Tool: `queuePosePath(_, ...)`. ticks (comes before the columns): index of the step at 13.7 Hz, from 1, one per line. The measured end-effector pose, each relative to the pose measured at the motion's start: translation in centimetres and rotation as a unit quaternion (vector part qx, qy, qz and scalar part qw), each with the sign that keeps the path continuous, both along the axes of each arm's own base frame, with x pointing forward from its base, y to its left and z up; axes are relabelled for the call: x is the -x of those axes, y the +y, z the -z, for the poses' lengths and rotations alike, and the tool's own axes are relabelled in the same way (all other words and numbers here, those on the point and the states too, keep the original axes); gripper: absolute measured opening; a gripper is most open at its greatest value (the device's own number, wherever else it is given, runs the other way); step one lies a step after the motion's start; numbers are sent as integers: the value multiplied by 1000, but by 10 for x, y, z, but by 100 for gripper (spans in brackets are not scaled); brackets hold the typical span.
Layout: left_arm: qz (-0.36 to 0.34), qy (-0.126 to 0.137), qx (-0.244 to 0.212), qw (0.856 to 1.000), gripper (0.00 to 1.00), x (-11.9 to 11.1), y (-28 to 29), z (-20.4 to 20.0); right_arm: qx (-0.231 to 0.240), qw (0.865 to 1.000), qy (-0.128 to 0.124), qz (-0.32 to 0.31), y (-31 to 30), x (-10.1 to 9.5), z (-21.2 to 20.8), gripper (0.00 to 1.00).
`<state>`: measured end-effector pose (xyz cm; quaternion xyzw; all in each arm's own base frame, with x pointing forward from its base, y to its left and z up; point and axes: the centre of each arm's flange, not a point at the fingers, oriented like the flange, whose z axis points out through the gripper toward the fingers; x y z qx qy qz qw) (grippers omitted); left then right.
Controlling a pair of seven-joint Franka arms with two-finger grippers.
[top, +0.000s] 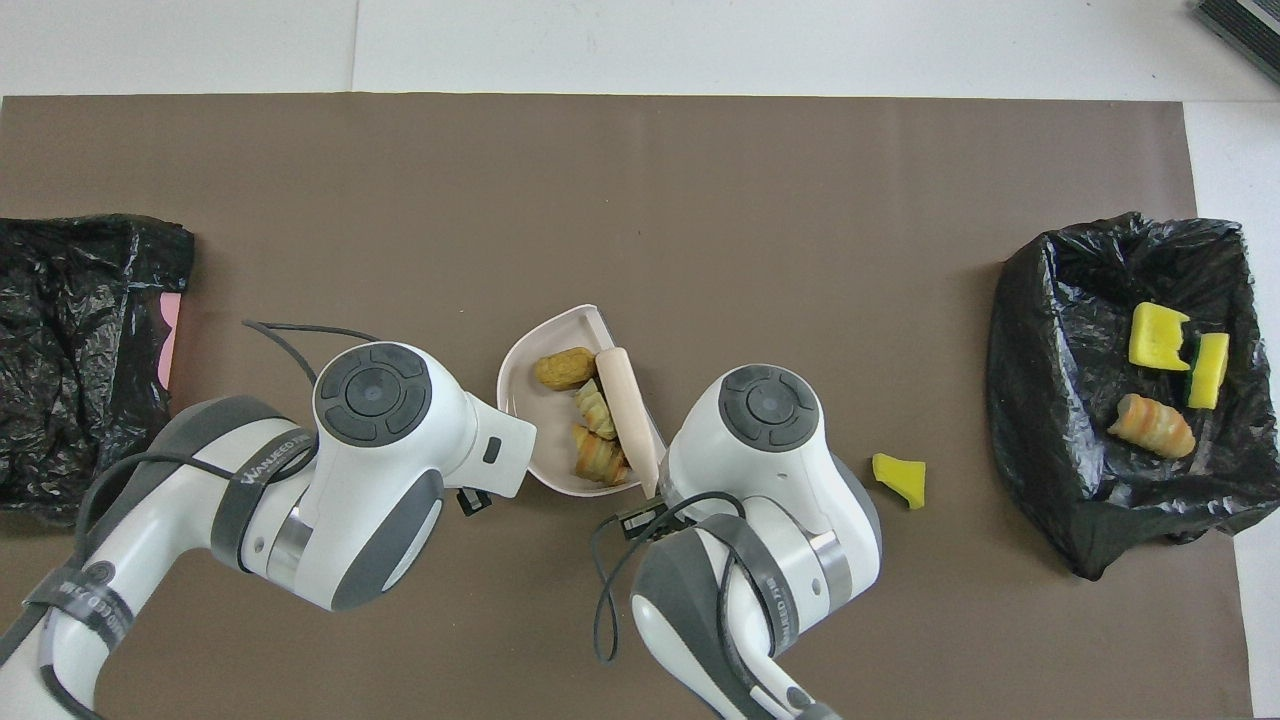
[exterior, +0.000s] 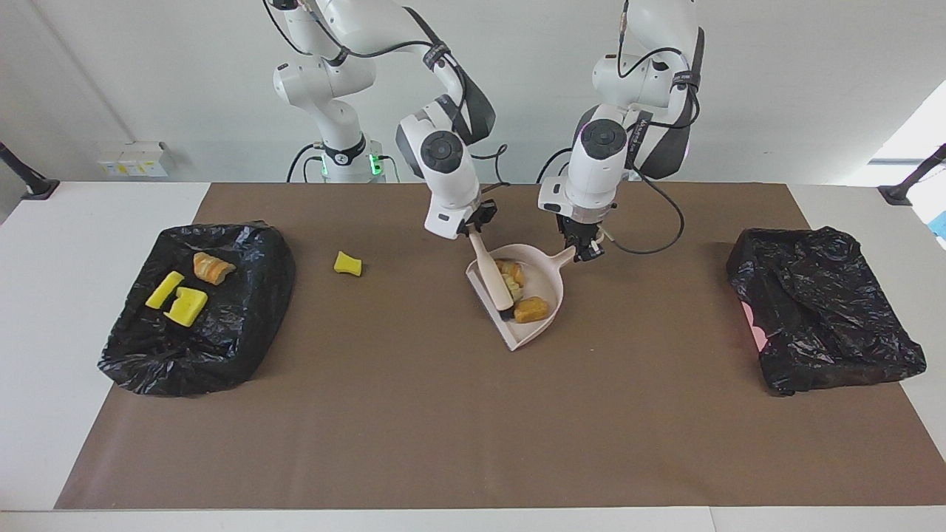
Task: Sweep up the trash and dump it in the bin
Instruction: 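Brush the scraps into the dustpan held by the left gripper, then carry the brush with the right gripper to the yellow sponge piece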
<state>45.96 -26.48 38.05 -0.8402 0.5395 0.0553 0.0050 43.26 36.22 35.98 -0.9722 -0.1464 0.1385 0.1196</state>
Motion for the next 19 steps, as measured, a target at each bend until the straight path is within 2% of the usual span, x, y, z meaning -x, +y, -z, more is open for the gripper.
queuePosePath(2, -4, -1, 0, 1000, 31, 0, 1, 0, 0, 1000, 1, 10, 4, 0, -15, 26)
queuePosePath(6, -4, -10, 6, 1000, 31, -2, -1, -2, 21, 999, 31, 35, -53, -16, -52, 26)
queuePosePath(9, -4, -11, 6, 1000, 31, -3, -2, -2, 87, 994, 29, 65, -109, -32, -62, 26)
queuePosePath(12, -3, -11, 6, 1000, 31, -3, -2, -2, 146, 979, 46, 132, -159, -41, -53, 26)
queuePosePath(16, 5, -11, 7, 1000, 31, -2, -2, -1, 230, 948, 50, 214, -193, -15, -35, 26)
queuePosePath(19, 5, -10, 7, 1000, 31, -2, -2, -1, 256, 931, 46, 254, -213, 19, -42, 26)
